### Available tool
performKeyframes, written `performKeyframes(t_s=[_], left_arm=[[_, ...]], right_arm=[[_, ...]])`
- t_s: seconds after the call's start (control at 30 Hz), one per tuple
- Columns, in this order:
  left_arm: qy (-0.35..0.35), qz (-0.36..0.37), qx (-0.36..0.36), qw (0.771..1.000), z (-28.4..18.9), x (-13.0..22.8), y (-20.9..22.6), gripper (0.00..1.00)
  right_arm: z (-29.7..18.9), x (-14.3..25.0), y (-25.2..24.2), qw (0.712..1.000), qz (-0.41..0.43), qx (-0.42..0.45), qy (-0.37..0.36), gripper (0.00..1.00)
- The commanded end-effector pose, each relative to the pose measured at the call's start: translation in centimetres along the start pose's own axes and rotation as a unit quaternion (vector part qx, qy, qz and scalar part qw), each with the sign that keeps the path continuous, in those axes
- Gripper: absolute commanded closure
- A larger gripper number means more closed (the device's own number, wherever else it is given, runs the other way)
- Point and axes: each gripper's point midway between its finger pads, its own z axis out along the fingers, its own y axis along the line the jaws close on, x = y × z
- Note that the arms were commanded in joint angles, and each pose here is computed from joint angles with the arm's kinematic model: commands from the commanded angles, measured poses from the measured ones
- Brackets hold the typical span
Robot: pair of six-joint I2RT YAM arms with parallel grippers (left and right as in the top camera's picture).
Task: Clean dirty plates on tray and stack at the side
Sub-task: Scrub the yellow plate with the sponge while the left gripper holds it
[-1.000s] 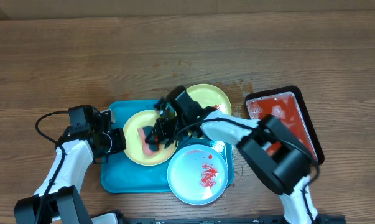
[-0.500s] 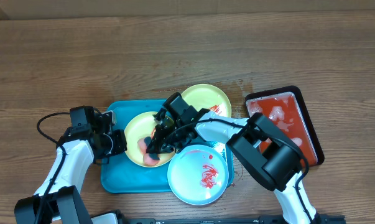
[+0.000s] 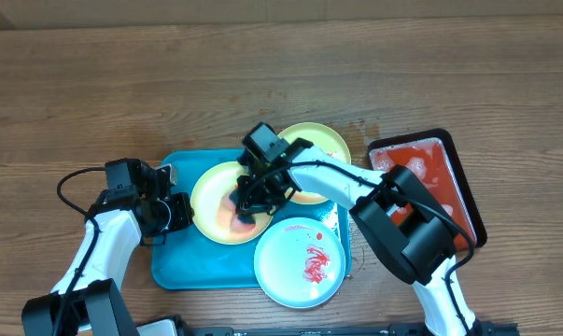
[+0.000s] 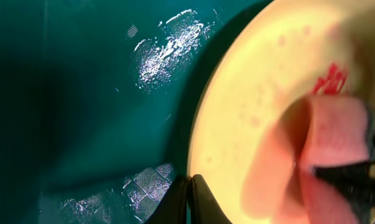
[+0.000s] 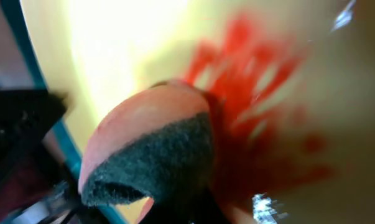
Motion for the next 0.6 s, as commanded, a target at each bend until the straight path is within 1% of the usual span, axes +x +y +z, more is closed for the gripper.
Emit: performKeyframes(t_s=[0.0, 0.17, 0.33, 0.4, 0.57], left_arm=[[0.001, -0.009, -0.04, 0.999, 0.0, 0.1, 1.5, 0.95], [0.002, -0.01, -0.04, 0.999, 0.0, 0.2, 1.5, 0.95], [0.002, -0.01, -0.04, 0.999, 0.0, 0.2, 1.5, 0.96], [0.003, -0.01, -0.039, 0.999, 0.0, 0.2, 1.5, 0.95], [0.004, -0.011, -0.039, 0.999, 0.0, 0.3, 1.5, 0.96]], right_arm=[[0.7, -1.7, -3.0, 0.987, -0.07, 0.135, -0.06, 0.96], [1.9, -0.8, -2.0, 0.97, -0.136, 0.187, -0.075, 0.96], [2.0, -1.0, -1.5, 0.928, -0.226, 0.274, -0.112, 0.96], [2.2, -0.8, -1.1, 0.916, -0.244, 0.292, -0.123, 0.96], [2.8, -0.7, -0.1, 0.925, -0.239, 0.266, -0.126, 0.96]])
